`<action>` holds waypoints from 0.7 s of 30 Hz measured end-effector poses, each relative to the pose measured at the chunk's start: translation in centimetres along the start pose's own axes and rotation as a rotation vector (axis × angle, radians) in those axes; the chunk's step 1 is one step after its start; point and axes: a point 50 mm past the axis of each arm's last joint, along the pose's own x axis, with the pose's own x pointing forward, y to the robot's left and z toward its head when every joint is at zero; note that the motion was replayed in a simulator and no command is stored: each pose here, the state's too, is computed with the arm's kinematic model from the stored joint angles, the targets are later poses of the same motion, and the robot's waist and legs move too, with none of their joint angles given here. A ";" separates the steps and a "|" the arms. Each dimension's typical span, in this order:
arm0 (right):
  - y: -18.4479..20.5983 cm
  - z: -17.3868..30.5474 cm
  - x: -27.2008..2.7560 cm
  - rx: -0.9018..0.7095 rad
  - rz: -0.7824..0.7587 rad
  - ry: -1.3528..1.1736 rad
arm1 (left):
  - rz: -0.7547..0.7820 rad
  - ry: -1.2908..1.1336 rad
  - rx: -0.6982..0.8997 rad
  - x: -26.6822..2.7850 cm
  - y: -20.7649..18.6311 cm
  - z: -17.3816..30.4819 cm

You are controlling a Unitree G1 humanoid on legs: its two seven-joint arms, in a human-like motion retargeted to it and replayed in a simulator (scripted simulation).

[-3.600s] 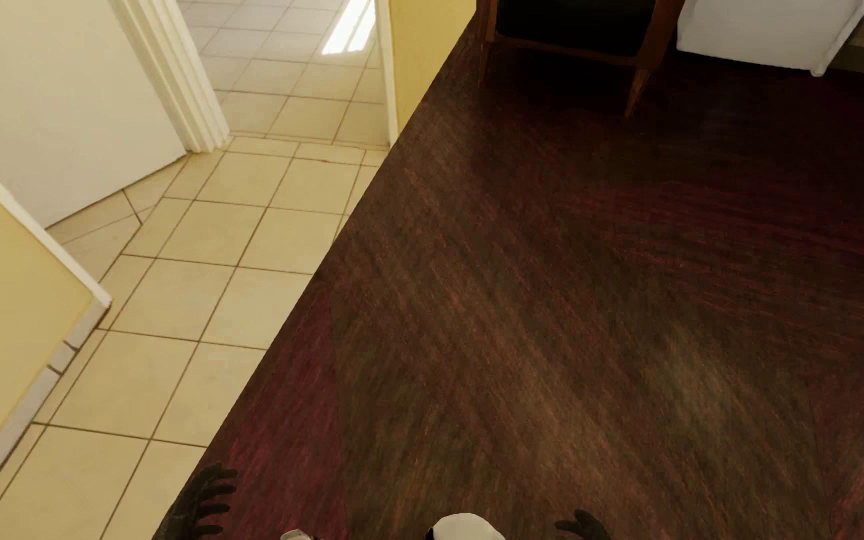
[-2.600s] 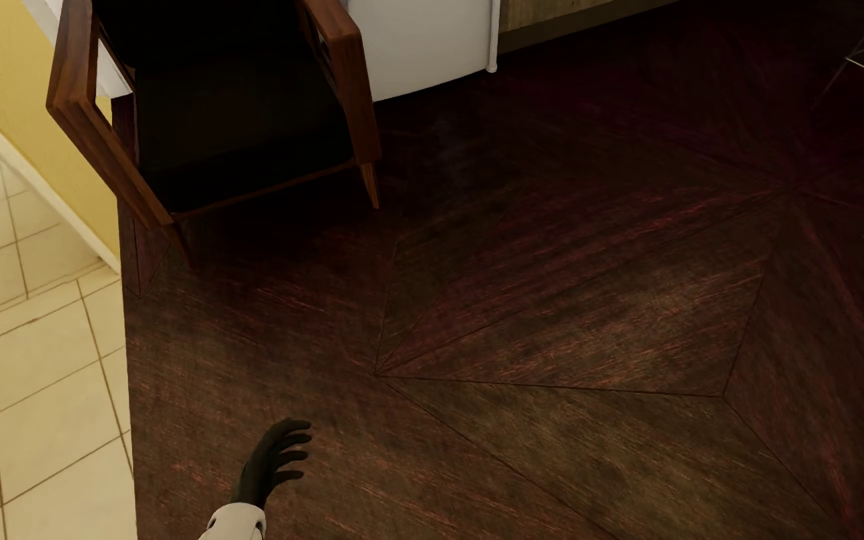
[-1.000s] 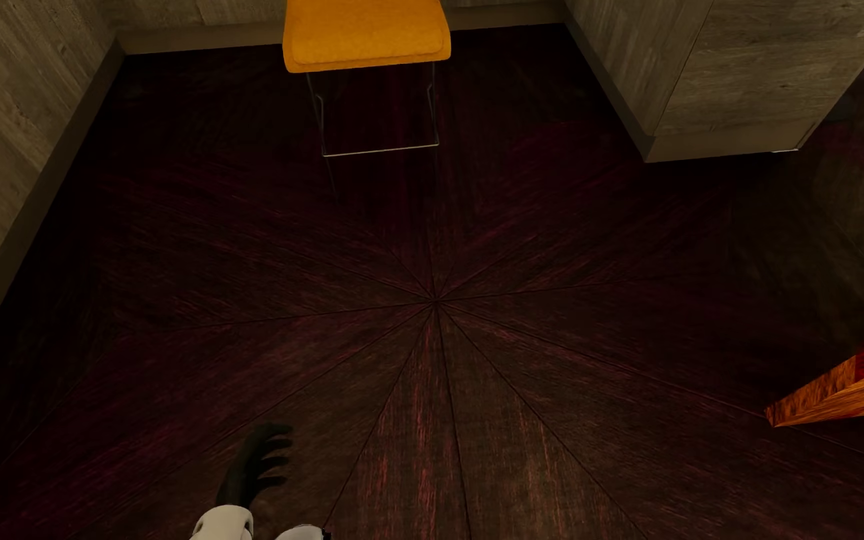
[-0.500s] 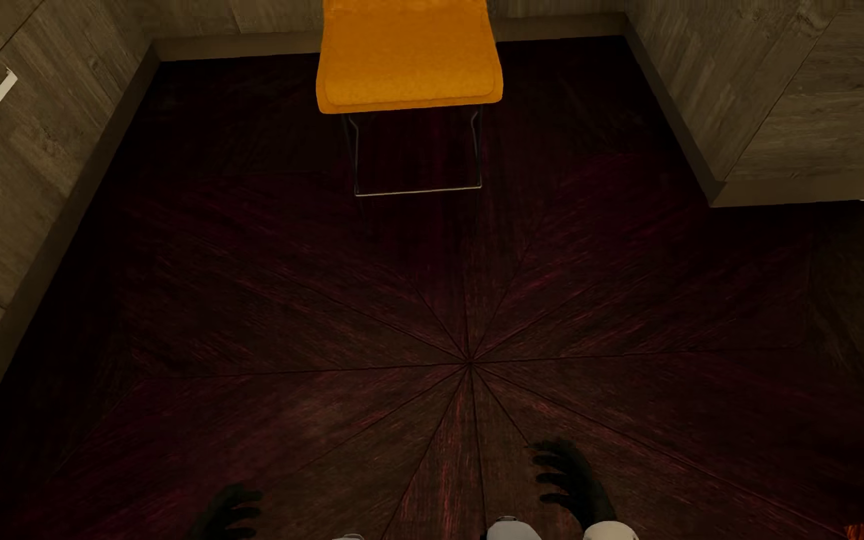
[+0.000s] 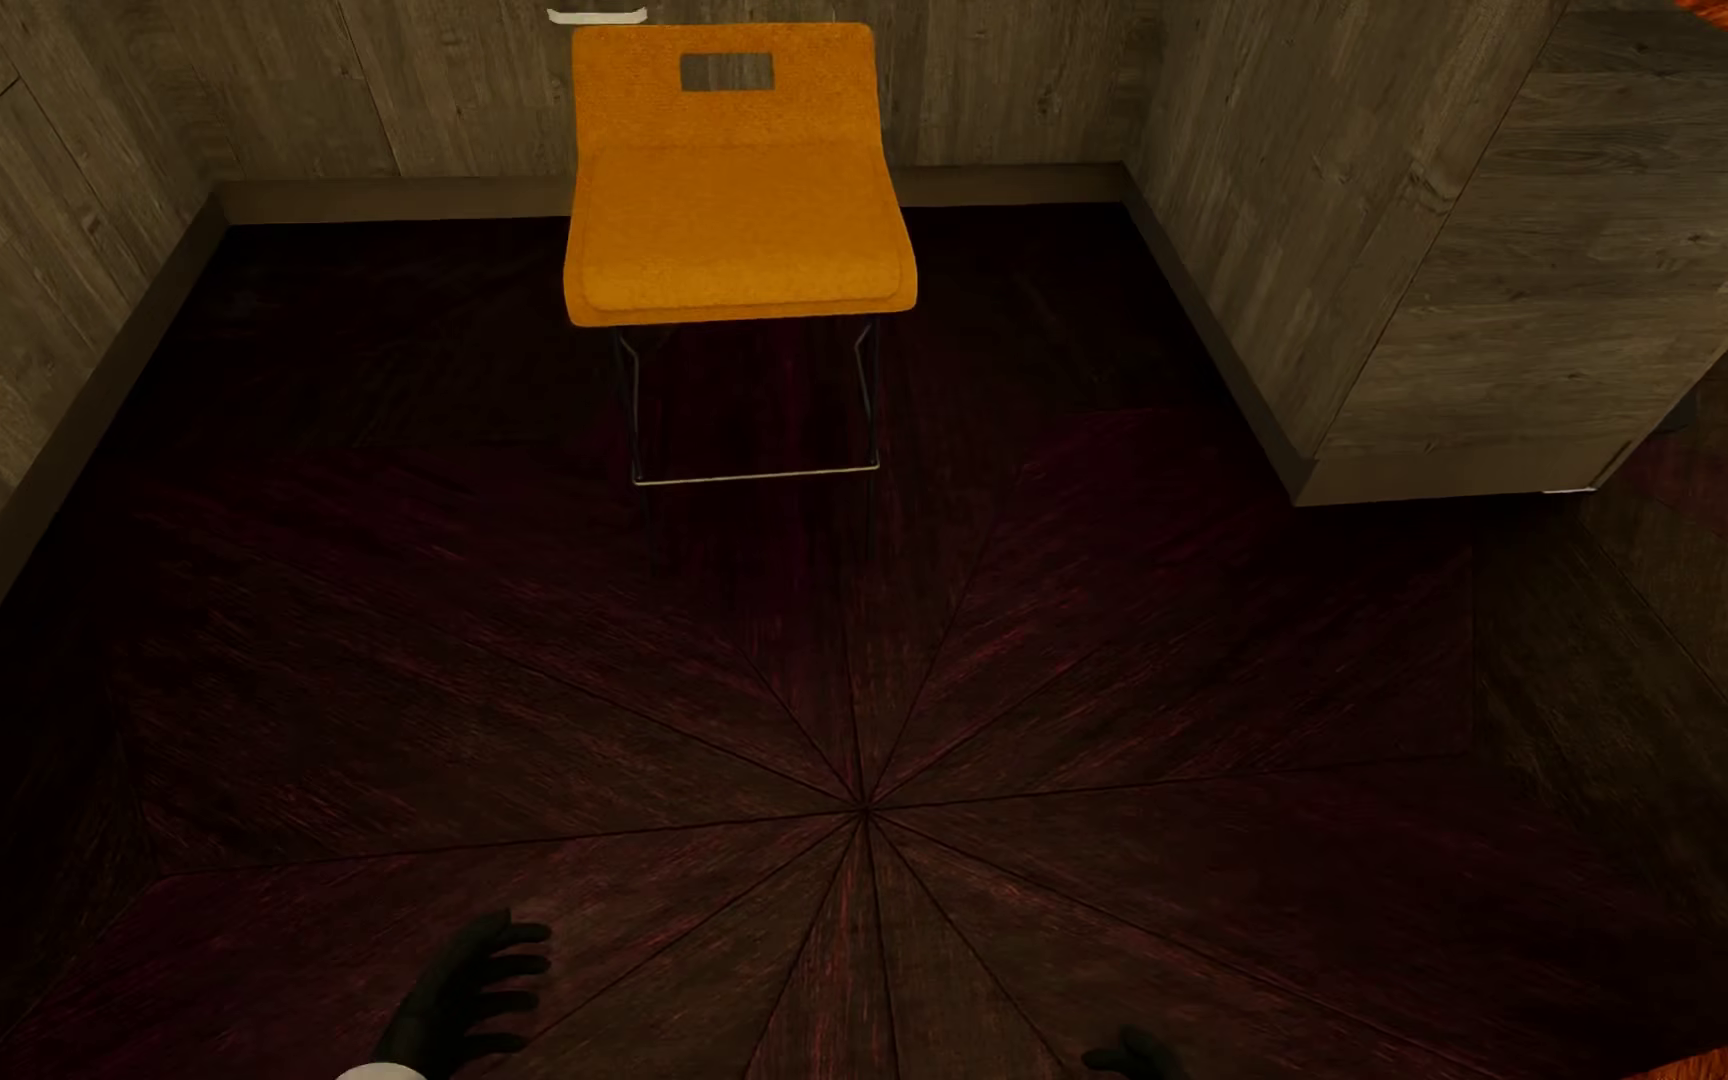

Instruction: Head to the stool

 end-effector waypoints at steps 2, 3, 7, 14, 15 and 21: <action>0.3 0.0 -0.1 0.009 0.019 0.016 | -0.035 -0.007 0.006 -0.3 -1.0 -0.2; -0.5 -0.6 -0.2 0.004 0.009 0.047 | -0.039 0.008 -0.018 -0.2 -1.3 -0.3; -0.8 0.7 0.2 0.002 -0.025 -0.002 | -0.024 0.051 -0.036 -0.4 -0.7 -1.1; -0.9 0.1 0.0 0.015 -0.010 0.018 | -0.037 0.034 -0.046 -0.1 -2.1 -0.4; -1.4 -0.4 -0.1 -0.015 -0.013 0.036 | -0.041 0.016 -0.041 0.1 -2.0 0.1; -0.8 0.7 0.1 -0.011 -0.063 -0.038 | -0.001 0.019 -0.033 0.0 -1.5 0.0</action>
